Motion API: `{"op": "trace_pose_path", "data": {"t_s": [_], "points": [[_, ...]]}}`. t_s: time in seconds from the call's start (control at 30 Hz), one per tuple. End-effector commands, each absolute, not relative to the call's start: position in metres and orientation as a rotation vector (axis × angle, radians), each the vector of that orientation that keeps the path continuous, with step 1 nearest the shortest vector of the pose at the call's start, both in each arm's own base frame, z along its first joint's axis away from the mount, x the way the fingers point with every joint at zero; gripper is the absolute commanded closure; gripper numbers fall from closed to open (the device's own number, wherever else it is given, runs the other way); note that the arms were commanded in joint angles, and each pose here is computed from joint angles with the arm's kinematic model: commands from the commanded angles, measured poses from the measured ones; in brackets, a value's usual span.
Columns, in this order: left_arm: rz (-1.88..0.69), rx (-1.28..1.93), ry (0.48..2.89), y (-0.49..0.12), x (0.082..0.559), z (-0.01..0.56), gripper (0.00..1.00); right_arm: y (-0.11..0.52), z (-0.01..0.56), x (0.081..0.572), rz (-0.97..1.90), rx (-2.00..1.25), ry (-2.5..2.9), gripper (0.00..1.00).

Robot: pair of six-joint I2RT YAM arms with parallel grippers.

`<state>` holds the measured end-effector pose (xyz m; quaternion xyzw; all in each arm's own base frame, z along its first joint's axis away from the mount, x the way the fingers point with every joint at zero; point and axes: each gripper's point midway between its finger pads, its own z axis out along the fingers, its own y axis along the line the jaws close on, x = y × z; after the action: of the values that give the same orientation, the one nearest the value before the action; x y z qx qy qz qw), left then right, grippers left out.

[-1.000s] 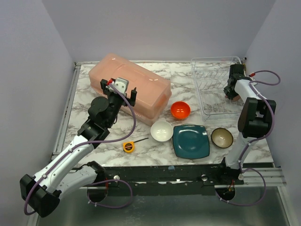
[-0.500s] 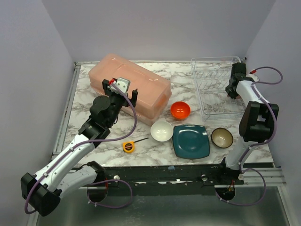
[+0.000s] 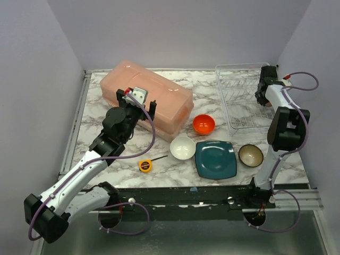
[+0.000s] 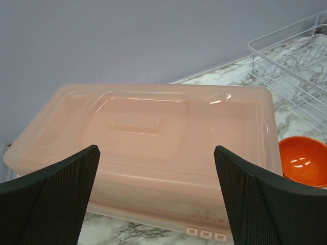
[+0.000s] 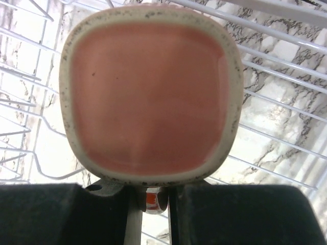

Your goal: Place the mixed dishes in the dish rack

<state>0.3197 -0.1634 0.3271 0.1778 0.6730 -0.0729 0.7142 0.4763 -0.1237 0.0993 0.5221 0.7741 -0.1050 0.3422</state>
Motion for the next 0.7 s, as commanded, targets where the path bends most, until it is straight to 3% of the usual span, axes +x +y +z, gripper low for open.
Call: {"op": "trace_pose_path", "data": {"t_s": [0.0, 0.1, 0.17, 0.27, 0.5, 0.67], "points": [[-0.182, 0.383, 1.465, -0.165, 0.320, 0.342, 0.07, -0.132, 0.101, 0.495, -0.266, 1.406, 1.927, 0.87], [-0.187, 0.385, 1.466, -0.166, 0.320, 0.342, 0.07, -0.129, 0.094, 0.500, -0.247, 1.419, 1.944, 0.86], [-0.187, 0.384, 1.467, -0.166, 0.321, 0.342, 0.07, -0.128, 0.093, 0.501, -0.236, 1.421, 1.949, 0.81], [-0.186, 0.384, 1.468, -0.166, 0.321, 0.342, 0.07, -0.126, 0.096, 0.501, -0.221, 1.419, 1.946, 0.60], [-0.195, 0.381, 1.472, -0.166, 0.320, 0.343, 0.07, -0.120, 0.122, 0.496, -0.176, 1.324, 1.977, 0.28], [-0.201, 0.382, 1.476, -0.167, 0.320, 0.342, 0.07, -0.113, 0.133, 0.479, -0.147, 1.227, 1.995, 0.17]]}}
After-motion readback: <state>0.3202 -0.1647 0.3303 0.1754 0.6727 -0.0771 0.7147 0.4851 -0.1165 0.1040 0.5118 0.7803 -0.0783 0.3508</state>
